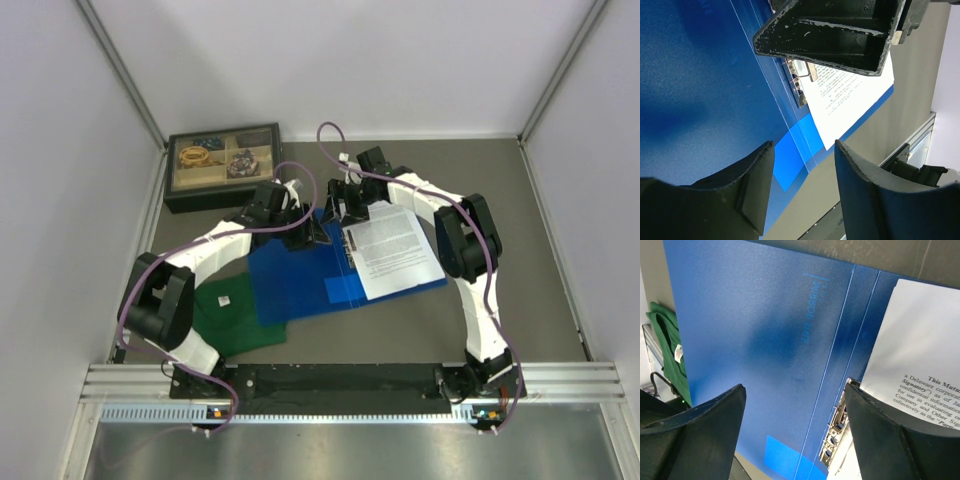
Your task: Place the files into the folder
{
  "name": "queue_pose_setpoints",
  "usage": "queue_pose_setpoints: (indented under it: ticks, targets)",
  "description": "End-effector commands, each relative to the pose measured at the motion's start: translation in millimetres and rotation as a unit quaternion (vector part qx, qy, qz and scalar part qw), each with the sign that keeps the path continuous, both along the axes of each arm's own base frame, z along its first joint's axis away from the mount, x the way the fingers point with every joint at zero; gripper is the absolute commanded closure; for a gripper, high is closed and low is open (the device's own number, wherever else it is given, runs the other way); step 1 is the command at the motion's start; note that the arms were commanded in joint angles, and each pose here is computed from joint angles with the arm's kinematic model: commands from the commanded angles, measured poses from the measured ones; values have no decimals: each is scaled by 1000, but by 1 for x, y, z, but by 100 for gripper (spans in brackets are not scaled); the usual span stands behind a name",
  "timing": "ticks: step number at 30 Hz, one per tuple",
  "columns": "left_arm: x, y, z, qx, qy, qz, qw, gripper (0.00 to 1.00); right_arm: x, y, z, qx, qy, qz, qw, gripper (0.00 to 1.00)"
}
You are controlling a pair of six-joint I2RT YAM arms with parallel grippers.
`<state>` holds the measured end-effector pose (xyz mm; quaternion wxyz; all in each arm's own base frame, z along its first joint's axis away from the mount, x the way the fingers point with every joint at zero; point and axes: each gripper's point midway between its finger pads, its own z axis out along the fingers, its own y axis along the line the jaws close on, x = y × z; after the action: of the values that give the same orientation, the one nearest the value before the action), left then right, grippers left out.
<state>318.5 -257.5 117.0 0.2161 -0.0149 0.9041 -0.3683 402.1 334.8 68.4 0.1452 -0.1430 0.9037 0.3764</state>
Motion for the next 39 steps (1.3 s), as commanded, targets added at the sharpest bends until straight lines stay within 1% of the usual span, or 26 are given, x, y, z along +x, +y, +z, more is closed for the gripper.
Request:
queue_pose_setpoints:
  ticks: [1,5,6,7,10,13,18,22,26,32,39]
  targets:
    - [1,-1,16,-13,-24,-4,1000,43,15,-7,10,6,-34,-6,999,20]
    - [0,0,14,-13,-25,-7,1000,41,19,-21,10,11,-33,-19,999,20]
    - [0,0,15,-13,-29,-8,999,39,18,-22,10,13,-31,-19,999,20]
    - [-1,-1,16,-14,-31,-10,999,36,18,-22,9,14,-30,-19,999,20]
    - [-1,-2,16,-18,-34,-13,999,32,17,-21,5,21,-24,-15,999,20]
    - [-1,-3,17,-20,-33,-16,999,31,17,-19,3,26,-21,-14,999,20]
    - [-2,-1,16,-15,-34,-17,999,30,17,-19,14,30,-31,-10,999,19]
    - [-1,-1,12,-15,-30,-14,999,30,17,-18,36,41,-48,-13,998,17]
    - [-1,-2,10,-17,-29,-15,999,30,18,-22,42,39,-56,-19,997,16]
    - [-1,-2,12,-17,-32,-16,999,28,22,-30,30,36,-45,-33,998,15]
    - [-2,0,13,-14,-33,-14,999,28,23,-26,13,39,-28,-27,998,15]
